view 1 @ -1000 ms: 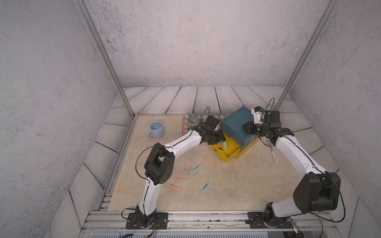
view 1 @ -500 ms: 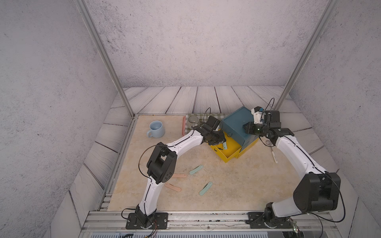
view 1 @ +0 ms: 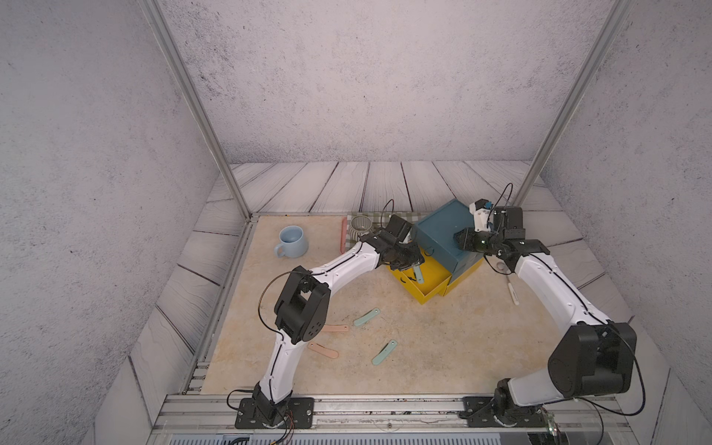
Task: Place the fruit knives into the drawer by color
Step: Place the fruit knife in the drawer.
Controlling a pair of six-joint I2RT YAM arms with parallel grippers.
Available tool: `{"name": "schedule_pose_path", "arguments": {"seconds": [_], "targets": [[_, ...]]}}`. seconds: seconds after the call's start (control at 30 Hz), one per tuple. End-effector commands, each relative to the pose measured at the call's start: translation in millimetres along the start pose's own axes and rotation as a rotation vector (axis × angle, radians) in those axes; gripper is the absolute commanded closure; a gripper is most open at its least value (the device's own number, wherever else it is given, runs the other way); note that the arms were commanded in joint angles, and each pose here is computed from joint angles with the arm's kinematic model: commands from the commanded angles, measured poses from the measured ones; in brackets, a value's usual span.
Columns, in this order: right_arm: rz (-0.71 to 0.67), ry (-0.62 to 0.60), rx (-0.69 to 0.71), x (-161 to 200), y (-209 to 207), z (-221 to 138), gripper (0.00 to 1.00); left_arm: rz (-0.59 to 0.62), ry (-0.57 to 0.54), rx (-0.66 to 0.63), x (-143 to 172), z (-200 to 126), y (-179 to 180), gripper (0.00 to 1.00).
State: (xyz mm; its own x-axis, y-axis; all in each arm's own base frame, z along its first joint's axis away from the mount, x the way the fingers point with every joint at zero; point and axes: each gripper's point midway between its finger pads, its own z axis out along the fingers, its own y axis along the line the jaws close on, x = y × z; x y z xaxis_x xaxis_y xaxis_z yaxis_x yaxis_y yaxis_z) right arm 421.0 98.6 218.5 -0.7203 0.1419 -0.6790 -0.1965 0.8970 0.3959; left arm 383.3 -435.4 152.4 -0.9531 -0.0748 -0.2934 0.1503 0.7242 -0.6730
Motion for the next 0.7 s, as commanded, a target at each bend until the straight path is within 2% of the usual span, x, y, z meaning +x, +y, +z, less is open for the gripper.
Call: {"name": "schedule_pose_path", "arguments": {"seconds": [0.0, 0.17, 0.37, 0.5, 0.67], "targets": [[0.186, 0.522, 0.189, 149.8, -50.5, 13.0, 0.92, 0.021, -0.005, 0.025, -3.5, -2.7, -11.8, 0.63], [0.184, 0.522, 0.188, 149.6, -49.9, 12.4, 0.92, 0.085, -0.057, 0.046, -11.1, -34.9, -32.7, 0.63], [0.185, 0.521, 0.192, 150.5, -50.7, 11.5, 0.92, 0.236, -0.115, -0.012, -9.1, -105.1, -46.4, 0.63], [0.182, 0.521, 0.193, 149.8, -50.4, 10.6, 0.91, 0.362, -0.097, -0.131, 9.1, -147.8, -26.6, 0.63], [0.176, 0.519, 0.202, 148.6, -52.1, 10.2, 0.92, 0.484, -0.011, -0.263, 46.7, -178.1, 17.2, 0.64]]}}
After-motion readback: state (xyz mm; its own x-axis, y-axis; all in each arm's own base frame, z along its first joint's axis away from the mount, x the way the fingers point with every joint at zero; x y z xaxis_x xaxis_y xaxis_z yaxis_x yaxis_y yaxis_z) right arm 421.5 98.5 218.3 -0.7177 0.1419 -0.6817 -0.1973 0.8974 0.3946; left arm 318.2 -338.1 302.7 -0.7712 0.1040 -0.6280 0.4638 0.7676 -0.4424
